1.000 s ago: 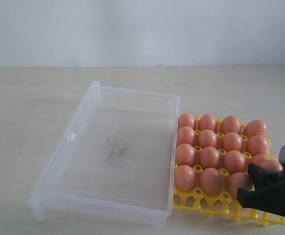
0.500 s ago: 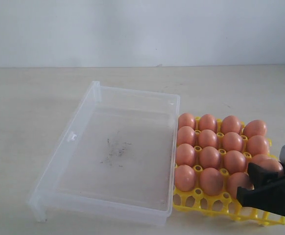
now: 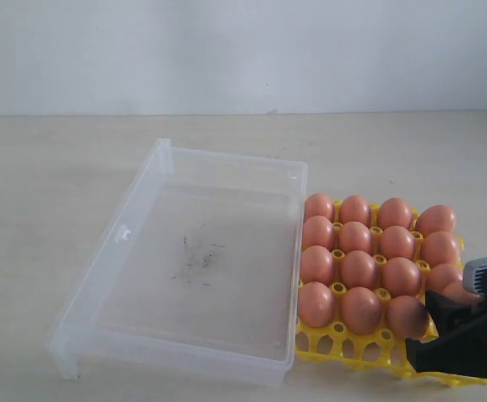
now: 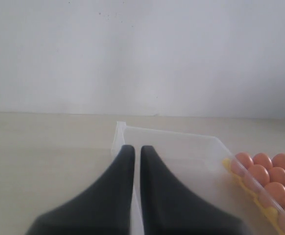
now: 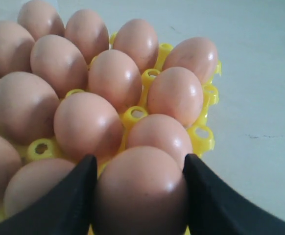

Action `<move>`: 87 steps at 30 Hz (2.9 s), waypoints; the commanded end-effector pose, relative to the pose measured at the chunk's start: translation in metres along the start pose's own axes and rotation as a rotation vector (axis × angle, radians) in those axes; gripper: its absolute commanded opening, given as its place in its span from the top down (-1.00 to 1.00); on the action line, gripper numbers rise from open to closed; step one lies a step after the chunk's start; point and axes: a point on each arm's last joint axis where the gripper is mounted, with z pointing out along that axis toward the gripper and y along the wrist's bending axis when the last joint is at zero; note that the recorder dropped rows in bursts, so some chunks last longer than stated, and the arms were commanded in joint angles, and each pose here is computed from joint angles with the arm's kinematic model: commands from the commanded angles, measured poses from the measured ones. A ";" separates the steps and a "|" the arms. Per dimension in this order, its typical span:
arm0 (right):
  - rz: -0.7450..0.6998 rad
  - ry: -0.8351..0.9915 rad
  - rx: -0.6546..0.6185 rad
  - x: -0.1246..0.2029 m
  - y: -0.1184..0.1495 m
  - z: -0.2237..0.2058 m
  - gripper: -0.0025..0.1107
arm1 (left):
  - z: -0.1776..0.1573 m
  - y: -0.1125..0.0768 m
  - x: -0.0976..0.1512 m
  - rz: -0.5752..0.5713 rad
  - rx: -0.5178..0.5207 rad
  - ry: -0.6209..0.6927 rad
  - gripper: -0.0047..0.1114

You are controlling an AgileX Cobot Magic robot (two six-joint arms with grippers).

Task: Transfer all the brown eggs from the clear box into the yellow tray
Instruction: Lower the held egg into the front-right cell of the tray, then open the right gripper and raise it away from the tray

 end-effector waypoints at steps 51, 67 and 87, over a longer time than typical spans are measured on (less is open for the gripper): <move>0.056 -0.057 -0.022 -0.011 -0.002 -0.009 0.12 | 0.000 0.000 0.001 -0.010 0.008 0.000 0.85; 0.007 -0.575 -0.335 -0.067 0.008 -0.057 0.95 | 0.000 -0.001 0.000 -0.010 0.010 -0.004 0.85; -0.548 -0.429 -0.534 -0.158 0.042 -0.093 0.96 | 0.000 0.000 0.001 -0.010 0.008 0.001 0.85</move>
